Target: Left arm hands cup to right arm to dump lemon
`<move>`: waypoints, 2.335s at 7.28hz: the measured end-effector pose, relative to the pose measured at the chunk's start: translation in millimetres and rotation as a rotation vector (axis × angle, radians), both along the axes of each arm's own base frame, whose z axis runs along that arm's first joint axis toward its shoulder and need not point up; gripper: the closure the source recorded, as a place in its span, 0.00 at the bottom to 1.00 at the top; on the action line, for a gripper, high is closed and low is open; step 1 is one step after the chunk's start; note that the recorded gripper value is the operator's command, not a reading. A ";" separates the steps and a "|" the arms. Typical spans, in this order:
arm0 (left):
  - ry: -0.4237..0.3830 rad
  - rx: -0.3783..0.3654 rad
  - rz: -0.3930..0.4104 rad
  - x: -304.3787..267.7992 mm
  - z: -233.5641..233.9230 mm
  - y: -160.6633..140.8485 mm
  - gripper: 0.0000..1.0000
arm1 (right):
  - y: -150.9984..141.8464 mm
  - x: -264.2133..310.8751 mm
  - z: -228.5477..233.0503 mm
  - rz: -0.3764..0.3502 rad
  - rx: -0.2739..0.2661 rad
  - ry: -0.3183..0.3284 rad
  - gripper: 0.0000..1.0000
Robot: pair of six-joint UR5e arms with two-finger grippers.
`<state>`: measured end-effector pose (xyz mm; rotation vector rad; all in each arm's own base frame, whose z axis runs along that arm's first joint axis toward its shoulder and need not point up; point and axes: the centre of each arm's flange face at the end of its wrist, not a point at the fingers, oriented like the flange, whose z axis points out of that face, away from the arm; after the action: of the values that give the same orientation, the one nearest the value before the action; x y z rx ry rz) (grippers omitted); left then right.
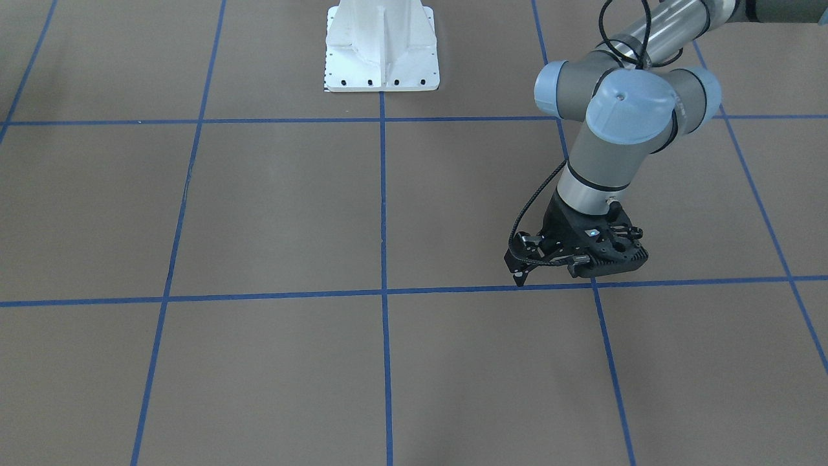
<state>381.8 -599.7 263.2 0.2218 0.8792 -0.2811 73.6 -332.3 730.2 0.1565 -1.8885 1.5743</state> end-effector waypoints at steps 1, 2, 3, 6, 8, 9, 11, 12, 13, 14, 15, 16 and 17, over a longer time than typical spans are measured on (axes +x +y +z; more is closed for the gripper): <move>0.001 0.001 0.002 1.4 -1.3 0.7 0.00 | 4.5 2.1 3.6 0.015 -0.017 -0.038 0.91; 0.001 0.002 0.005 3.3 -2.3 1.6 0.00 | 9.8 3.6 7.0 0.021 -0.036 -0.077 0.91; 0.000 0.003 0.008 5.3 -2.7 2.3 0.00 | 14.6 4.6 10.3 0.024 -0.054 -0.115 0.91; -0.007 0.007 0.010 10.9 -2.9 4.0 0.00 | 21.4 6.8 16.7 0.033 -0.104 -0.218 0.91; -0.015 0.014 0.004 12.8 -2.7 3.9 0.00 | 20.3 7.1 16.5 0.032 -0.124 -0.271 0.91; -0.017 0.016 0.003 13.5 -2.6 4.0 0.00 | 18.8 7.3 15.6 0.032 -0.130 -0.293 0.91; -0.018 0.017 0.002 14.0 -2.7 4.2 0.00 | 14.8 8.2 12.8 0.032 -0.137 -0.333 0.91; -0.019 0.016 0.002 14.1 -2.4 4.1 0.00 | 12.5 8.7 10.1 0.031 -0.139 -0.356 0.91; -0.021 0.018 0.001 14.8 -2.1 4.3 0.00 | 7.7 9.4 4.9 0.028 -0.139 -0.397 0.90; -0.024 0.021 -0.001 16.6 -1.7 5.4 0.00 | 1.7 10.4 -1.0 0.024 -0.138 -0.442 0.90; -0.030 0.024 0.000 20.7 -0.9 7.5 0.00 | -1.6 10.9 -5.4 0.017 -0.136 -0.488 0.90; -0.036 0.028 -0.001 25.0 -0.2 9.4 0.00 | -2.9 11.0 -8.5 0.010 -0.131 -0.520 0.90; -0.040 0.031 -0.002 27.4 -0.3 10.5 0.00 | -2.9 11.3 -10.1 0.006 -0.125 -0.535 0.90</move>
<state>409.2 -589.2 262.9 0.2562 0.8445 -0.2640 84.9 -335.2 720.1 -0.3474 -2.1672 1.8625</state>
